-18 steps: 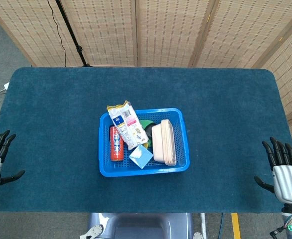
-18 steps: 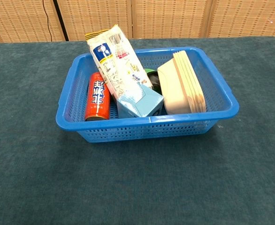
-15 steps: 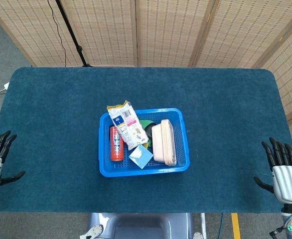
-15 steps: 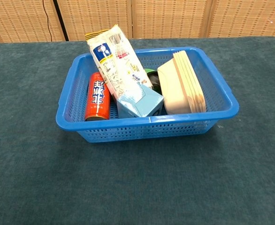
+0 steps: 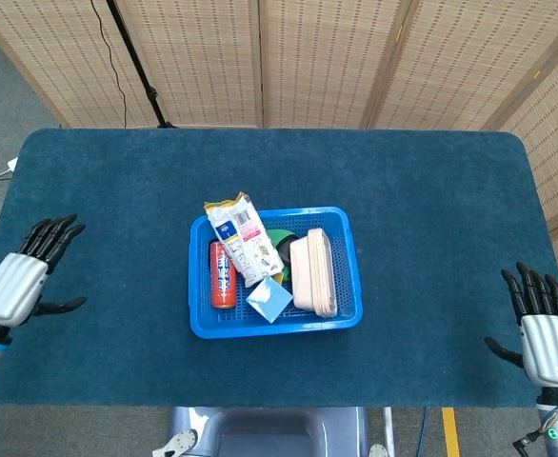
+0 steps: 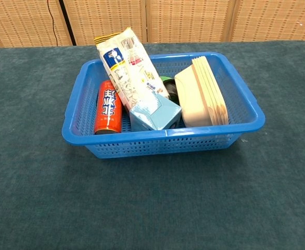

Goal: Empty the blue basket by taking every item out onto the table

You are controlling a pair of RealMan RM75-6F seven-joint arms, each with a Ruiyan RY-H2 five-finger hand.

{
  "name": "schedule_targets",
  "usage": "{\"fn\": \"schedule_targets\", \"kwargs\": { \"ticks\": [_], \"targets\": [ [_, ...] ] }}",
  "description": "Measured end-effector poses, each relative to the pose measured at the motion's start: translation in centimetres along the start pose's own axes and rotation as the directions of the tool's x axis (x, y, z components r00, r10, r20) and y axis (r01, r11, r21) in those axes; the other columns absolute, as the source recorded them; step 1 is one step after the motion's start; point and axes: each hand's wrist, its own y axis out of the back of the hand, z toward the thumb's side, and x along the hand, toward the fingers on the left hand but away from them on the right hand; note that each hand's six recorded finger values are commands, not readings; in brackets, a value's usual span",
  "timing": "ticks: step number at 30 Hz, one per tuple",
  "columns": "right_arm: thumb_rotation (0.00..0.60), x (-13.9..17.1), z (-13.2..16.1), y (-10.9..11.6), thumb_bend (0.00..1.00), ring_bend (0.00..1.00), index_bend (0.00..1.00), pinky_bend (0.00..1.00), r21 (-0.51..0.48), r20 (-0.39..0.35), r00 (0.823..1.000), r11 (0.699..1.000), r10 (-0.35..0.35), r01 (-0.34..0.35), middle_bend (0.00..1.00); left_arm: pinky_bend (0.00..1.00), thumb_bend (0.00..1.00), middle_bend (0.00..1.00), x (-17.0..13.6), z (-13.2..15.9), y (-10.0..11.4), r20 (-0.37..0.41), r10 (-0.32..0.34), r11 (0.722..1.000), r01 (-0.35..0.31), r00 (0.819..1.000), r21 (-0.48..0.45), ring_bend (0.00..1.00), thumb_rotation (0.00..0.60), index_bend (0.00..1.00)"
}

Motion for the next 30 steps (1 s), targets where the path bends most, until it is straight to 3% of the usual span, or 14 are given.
{"fn": "schedule_targets", "kwargs": {
  "ticks": [4, 9, 17, 27, 30],
  "targets": [
    [0.600, -0.3, -0.3, -0.5, 0.00, 0.00, 0.00, 0.00, 0.006, 0.023, 0.999, 0.999, 0.031, -0.031, 0.00, 0.00, 0.01, 0.00, 4.2, 1.4, 0.2, 0.036, -0.101, 0.995, 0.101, 0.994, -0.001, 0.00, 0.600, 0.00],
    [0.600, -0.3, -0.4, -1.4, 0.00, 0.00, 0.00, 0.00, -0.041, 0.047, 0.992, 0.993, 0.113, -0.112, 0.00, 0.00, 0.00, 0.00, 10.0, 4.0, -0.2, 0.059, -0.229, 0.973, 0.230, 0.972, -0.004, 0.00, 0.600, 0.00],
    [0.600, -0.8, -1.2, -1.9, 0.00, 0.00, 0.00, 0.00, -0.035, 0.096, 0.982, 0.986, 0.163, -0.160, 0.00, 0.00, 0.00, 0.00, 18.0, 7.9, -1.2, 0.056, -0.272, 0.961, 0.274, 0.961, -0.033, 0.00, 0.600, 0.00],
    [0.600, -0.9, -1.7, -2.1, 0.00, 0.00, 0.00, 0.00, -0.070, 0.135, 0.961, 0.970, 0.241, -0.233, 0.00, 0.00, 0.00, 0.00, 23.1, 11.1, -5.6, 0.039, -0.399, 0.912, 0.400, 0.916, -0.091, 0.00, 0.600, 0.00],
    [0.600, -0.8, -1.6, -2.1, 0.00, 0.00, 0.00, 0.00, -0.070, 0.131, 0.960, 0.968, 0.247, -0.239, 0.00, 0.00, 0.00, 0.00, 23.9, 11.4, -6.4, 0.033, -0.412, 0.905, 0.413, 0.911, -0.101, 0.00, 0.600, 0.00]
  ]
}}
